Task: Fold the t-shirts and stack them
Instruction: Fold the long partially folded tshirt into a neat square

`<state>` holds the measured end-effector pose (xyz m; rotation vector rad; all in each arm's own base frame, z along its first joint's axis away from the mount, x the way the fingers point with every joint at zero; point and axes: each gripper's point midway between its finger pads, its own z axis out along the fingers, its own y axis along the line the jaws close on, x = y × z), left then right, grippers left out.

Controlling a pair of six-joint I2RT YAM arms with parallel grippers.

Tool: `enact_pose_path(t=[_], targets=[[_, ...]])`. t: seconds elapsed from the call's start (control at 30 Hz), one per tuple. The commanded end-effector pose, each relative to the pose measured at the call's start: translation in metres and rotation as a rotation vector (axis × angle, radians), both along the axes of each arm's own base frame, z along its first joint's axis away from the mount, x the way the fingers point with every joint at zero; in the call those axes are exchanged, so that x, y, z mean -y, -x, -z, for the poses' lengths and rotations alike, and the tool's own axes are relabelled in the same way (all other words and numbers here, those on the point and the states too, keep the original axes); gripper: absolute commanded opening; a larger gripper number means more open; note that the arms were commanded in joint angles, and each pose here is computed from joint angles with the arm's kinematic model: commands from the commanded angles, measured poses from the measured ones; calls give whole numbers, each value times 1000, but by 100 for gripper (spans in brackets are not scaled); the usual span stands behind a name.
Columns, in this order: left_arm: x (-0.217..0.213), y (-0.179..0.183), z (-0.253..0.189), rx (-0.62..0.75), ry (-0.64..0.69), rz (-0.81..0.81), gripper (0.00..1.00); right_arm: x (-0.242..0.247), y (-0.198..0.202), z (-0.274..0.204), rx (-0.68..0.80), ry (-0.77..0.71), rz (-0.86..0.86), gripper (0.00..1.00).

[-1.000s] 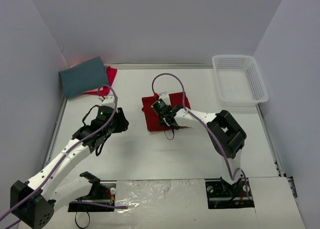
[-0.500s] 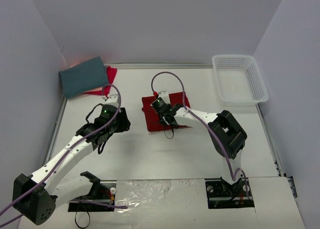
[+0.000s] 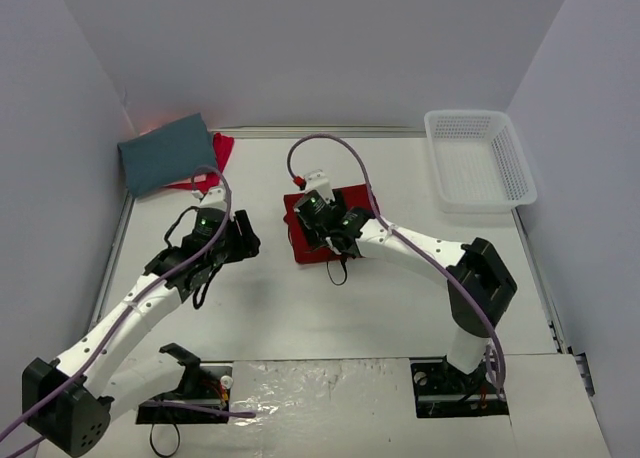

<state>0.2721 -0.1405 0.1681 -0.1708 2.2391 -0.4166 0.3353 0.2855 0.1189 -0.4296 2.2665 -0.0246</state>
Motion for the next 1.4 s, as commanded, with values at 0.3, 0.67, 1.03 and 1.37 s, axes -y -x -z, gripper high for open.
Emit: enact_pose_path(t=[0.3,0.67,1.03,1.37], targets=[[-45,1,2,-20,309,-196,54,-36,69,-34,136,270,-254,58],[-74,1,15,-19,498,-286,54,-49,96,1,199,581,-347,58],[-85,-2,22,-16,549,-298,53,-49,93,12,209,678,-351,59],[-85,-8,27,-30,574,-284,53,-60,97,37,177,750,-389,62]])
